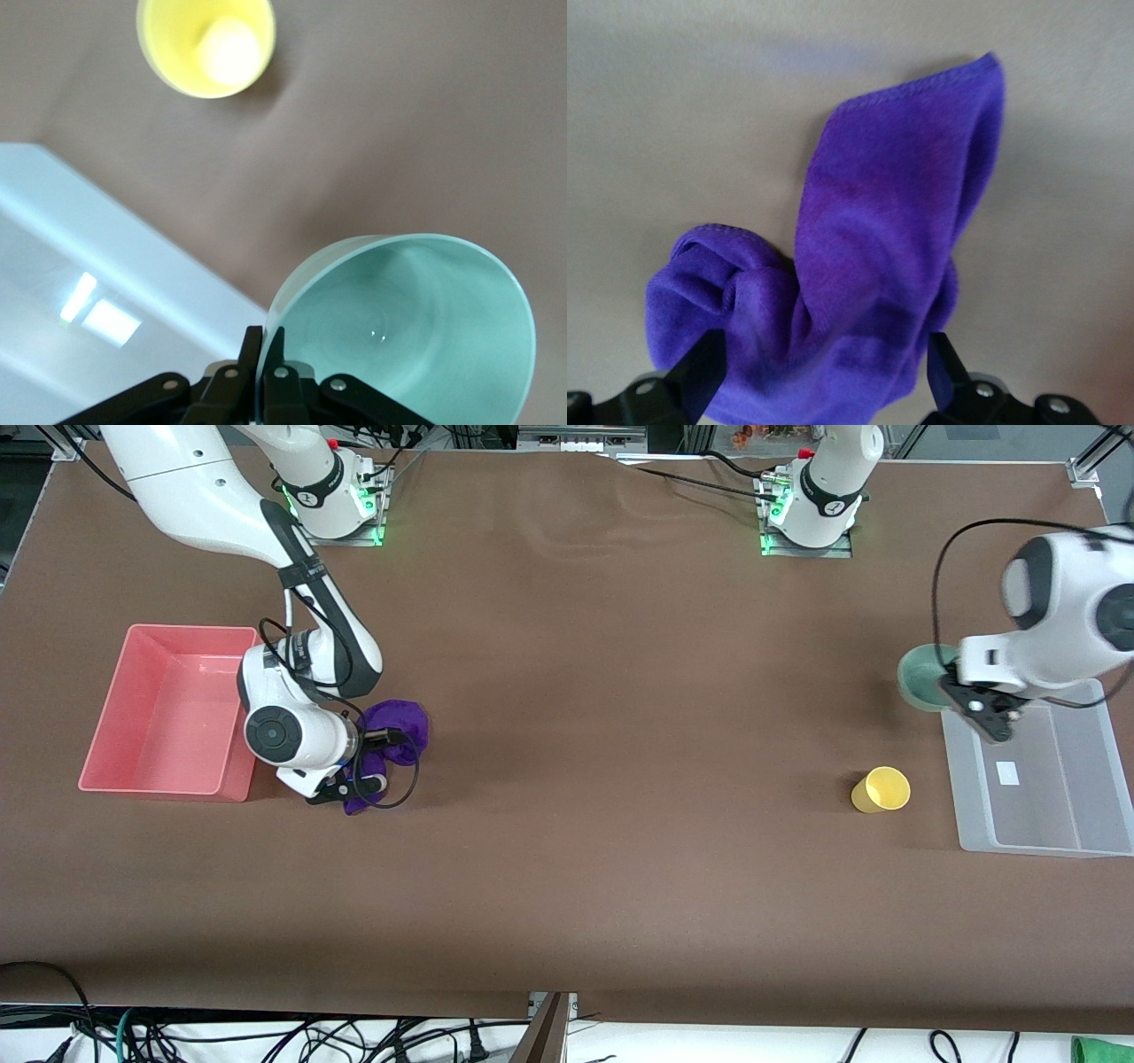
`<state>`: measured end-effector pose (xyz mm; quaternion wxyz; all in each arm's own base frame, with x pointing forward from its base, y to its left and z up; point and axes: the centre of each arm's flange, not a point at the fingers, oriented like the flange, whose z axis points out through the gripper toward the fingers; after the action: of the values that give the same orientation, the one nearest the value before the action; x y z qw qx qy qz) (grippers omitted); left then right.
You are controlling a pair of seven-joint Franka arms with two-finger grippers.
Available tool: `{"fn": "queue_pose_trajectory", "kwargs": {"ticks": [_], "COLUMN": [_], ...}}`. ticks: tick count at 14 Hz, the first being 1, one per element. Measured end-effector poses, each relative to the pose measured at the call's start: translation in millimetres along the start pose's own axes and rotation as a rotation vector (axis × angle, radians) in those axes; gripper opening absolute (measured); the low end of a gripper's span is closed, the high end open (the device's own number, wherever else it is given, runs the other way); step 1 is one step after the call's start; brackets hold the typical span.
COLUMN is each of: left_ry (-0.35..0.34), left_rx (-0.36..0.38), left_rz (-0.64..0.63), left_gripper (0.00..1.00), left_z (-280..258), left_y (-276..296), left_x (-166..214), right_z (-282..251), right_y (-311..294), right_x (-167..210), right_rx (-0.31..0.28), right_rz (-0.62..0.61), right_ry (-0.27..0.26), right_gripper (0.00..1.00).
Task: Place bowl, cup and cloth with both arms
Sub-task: 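Carry the bowl into the clear bin while the right gripper grasps the cloth, then lower the cloth into the pink bin while the left gripper grasps the cup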
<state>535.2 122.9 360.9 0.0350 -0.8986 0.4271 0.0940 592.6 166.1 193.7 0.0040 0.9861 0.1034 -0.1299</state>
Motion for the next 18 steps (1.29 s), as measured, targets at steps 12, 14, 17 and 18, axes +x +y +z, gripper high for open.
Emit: {"fn": "queue_pose_trajectory", "kwargs": {"ticks": [12,14,17,18], "left_ry": [0.052,0.060,0.095,0.106], "left_rx": [-0.021,-0.025,-0.054,-0.051], "left_rz": [0.019,0.022,0.008,0.011], "left_gripper": [0.08,0.29,0.57,0.66], "left_z": [151,150,96,65], "left_y": [-189,-190,-188,-183], "left_x": [-77,-73,-66,-58], "right_z": [-2,-37,-122,-152], "right_y": [0,4,41,62], "right_x": [1,6,4,-2], "right_rx": [0.001,-0.005,-0.029,-0.036], "right_rz": [0.002,0.007,0.030,0.026], "right_ry": [0.018,0.009,-0.050,-0.069], "right_gripper": [0.09,0.08,0.08,0.08]}}
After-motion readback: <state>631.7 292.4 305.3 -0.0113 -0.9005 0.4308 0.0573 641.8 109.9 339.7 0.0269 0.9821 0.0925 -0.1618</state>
